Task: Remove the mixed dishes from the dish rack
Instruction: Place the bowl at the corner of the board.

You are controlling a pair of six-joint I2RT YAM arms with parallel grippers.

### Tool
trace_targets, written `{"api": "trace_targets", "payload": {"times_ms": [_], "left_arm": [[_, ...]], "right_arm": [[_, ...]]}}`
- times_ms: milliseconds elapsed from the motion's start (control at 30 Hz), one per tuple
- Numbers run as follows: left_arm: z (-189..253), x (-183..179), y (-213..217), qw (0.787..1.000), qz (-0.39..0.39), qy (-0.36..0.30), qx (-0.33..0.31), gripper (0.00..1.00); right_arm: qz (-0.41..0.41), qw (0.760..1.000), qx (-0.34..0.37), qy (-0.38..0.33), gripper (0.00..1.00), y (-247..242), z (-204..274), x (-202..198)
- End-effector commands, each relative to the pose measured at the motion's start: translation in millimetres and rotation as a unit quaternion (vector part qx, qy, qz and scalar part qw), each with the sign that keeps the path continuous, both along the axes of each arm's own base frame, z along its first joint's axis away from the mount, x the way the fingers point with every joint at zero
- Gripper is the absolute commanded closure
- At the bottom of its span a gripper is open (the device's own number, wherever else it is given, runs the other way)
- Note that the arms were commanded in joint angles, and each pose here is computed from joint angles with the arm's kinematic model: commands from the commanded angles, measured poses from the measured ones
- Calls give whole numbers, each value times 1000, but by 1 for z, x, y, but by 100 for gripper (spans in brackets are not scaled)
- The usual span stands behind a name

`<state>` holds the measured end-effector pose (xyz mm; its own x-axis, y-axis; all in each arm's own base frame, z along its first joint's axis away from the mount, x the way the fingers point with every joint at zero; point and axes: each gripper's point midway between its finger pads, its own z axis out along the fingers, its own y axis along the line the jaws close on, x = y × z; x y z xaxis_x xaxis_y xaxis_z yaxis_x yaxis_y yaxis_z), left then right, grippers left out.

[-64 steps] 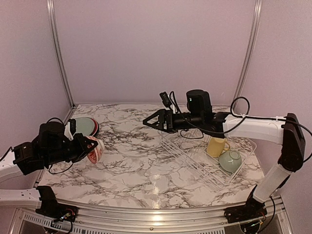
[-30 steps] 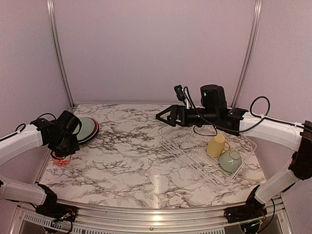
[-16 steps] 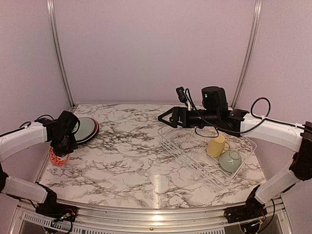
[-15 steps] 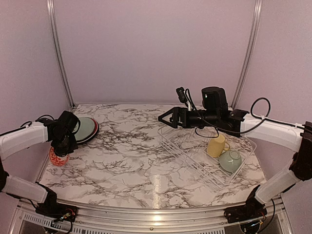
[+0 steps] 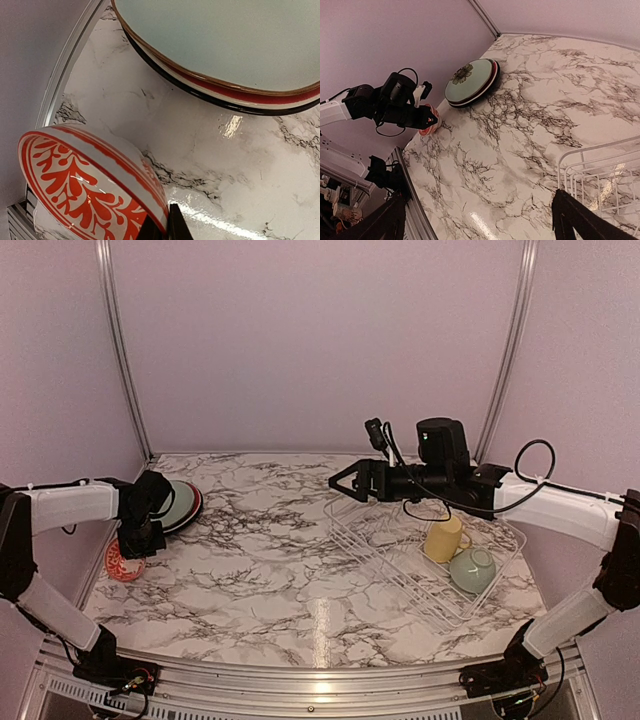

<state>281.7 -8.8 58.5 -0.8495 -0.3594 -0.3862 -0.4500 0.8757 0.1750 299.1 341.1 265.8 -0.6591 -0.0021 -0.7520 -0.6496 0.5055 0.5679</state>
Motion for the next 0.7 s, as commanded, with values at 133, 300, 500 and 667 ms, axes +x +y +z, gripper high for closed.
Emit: {"api": "trace_targets", "payload": {"times_ms": [133,300,500,667], "left_arm": [[-10,9,1,1000,-7,16,3,100],[-11,9,0,1000,-12,19,2,90],[-8,8,-2,1000,-15,15,-4,81],[-7,8,-2,1000,-20,17,-3,77]], "right_arm": [[-2,1000,4,-21,1,-3,15,8],[-6,1000,3,-22,2,-5,15,9],[-5,1000,2,-23,2,-6,15,10],[-9,1000,3,-23,1,-6,14,10]]}}
